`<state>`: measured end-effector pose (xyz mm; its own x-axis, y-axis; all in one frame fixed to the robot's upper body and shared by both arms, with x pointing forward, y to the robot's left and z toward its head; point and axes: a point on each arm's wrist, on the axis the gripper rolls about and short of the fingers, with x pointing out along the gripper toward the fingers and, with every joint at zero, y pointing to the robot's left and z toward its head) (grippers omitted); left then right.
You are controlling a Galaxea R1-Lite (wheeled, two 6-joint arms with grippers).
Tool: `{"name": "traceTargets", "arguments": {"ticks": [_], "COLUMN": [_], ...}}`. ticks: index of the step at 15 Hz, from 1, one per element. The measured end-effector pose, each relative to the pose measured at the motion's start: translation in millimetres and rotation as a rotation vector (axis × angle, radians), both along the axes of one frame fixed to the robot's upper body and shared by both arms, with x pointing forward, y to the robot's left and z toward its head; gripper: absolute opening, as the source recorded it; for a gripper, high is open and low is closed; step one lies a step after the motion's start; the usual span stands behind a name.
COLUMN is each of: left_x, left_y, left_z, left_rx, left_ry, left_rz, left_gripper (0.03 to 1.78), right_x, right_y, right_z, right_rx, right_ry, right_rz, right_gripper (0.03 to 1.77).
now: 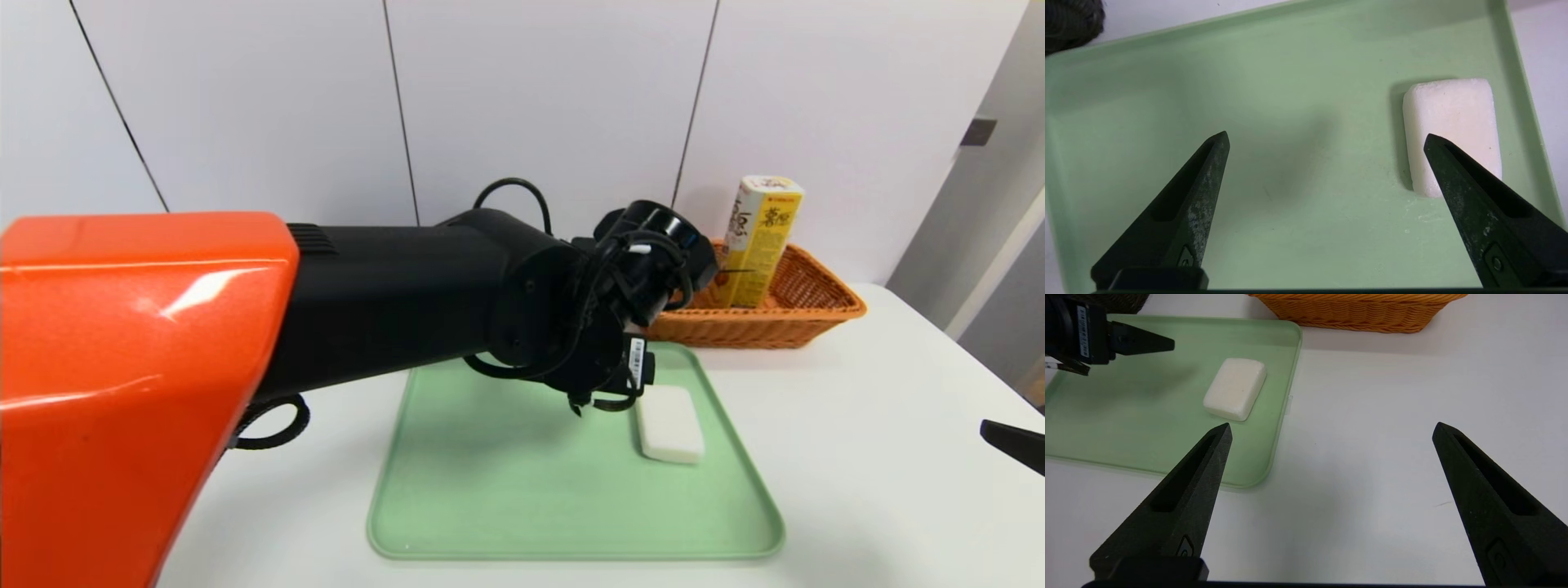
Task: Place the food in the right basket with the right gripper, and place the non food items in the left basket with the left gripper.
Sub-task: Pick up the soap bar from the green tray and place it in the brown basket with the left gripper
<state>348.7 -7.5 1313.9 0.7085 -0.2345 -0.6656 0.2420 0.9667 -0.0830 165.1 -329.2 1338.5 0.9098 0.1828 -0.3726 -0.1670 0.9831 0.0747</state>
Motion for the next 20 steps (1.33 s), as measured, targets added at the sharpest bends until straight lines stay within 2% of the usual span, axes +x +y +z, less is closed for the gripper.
{"name": "traceTargets", "arguments": {"ticks": [8,20], "left_x": [-15.9,-25.5], "left_y": [-30.0,-62.3], "left_z": [-24.2,-35.0], "left_rx": [0.021,-0.016], "left_ry": [0.018,-0.076], "left_rz": [-0.062,-0.193], "left_gripper": [1.69,1.69], "right_x": [-3.2,-2.4], "right_y": [-0.2,-0.1], "right_z": [-4.3,-7.5], "right_rx": [0.0,0.0], "right_ry": [0.007,0.014], "right_rz": [-0.001,0.0], "right_gripper": [1.69,1.69]}}
